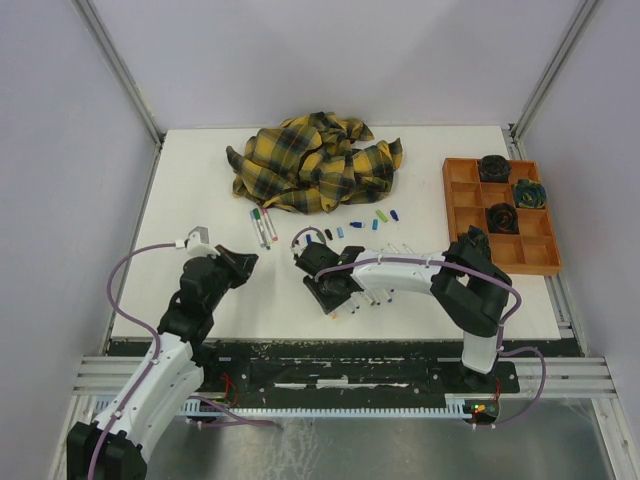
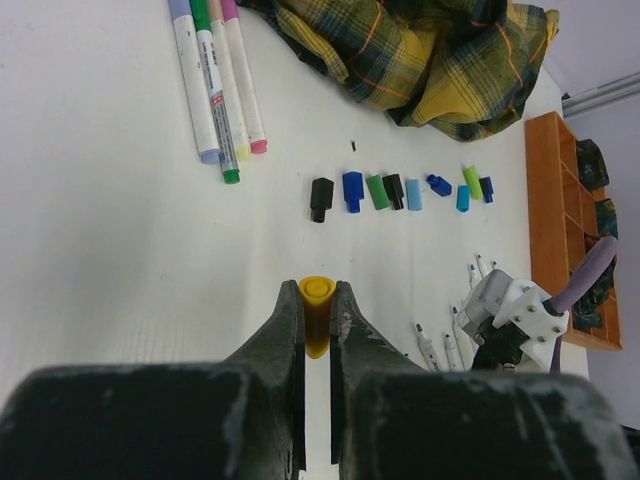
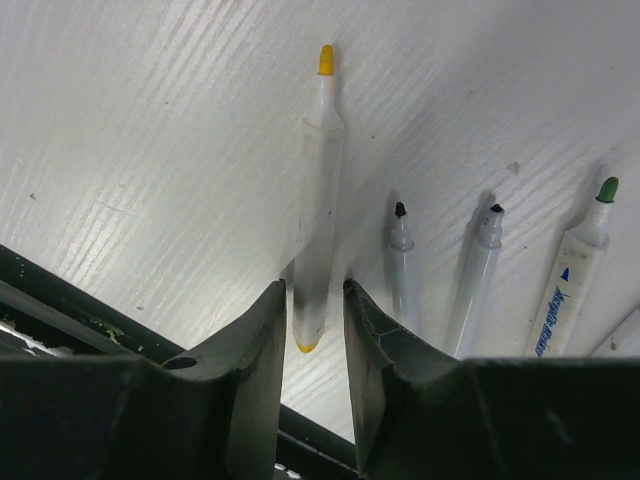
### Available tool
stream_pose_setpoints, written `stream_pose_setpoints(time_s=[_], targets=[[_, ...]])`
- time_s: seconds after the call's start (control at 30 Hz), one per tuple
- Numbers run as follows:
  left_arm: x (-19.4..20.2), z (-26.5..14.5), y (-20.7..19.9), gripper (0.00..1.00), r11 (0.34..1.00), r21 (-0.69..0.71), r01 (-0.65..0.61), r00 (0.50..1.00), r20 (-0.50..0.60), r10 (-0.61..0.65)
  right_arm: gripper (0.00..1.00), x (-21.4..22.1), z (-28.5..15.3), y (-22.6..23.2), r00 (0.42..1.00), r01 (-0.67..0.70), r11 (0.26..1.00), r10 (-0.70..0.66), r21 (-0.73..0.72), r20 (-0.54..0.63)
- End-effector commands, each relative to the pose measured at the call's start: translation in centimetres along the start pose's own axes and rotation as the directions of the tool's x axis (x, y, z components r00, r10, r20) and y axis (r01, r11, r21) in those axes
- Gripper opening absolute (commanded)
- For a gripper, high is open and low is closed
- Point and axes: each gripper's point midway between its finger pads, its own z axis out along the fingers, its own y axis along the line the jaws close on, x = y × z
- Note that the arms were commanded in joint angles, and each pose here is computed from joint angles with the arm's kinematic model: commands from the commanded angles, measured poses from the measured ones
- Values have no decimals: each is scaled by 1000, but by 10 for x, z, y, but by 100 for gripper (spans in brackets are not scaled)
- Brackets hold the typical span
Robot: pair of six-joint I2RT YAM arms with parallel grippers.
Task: Open the pen caps
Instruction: Place the pen at the center of the board.
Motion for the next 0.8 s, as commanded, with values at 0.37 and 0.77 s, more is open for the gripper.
stream_pose_setpoints(time_s=[0.37,0.77], targets=[[-8,1,-14,3,998,55,41,999,23,-42,36,-40,-49,7,985,71,997,-66,-23,162],[-2,16,-22,3,996,82,37,999,-30,-35,29,-70,-112,7,926,293,942,-237,-163,295]])
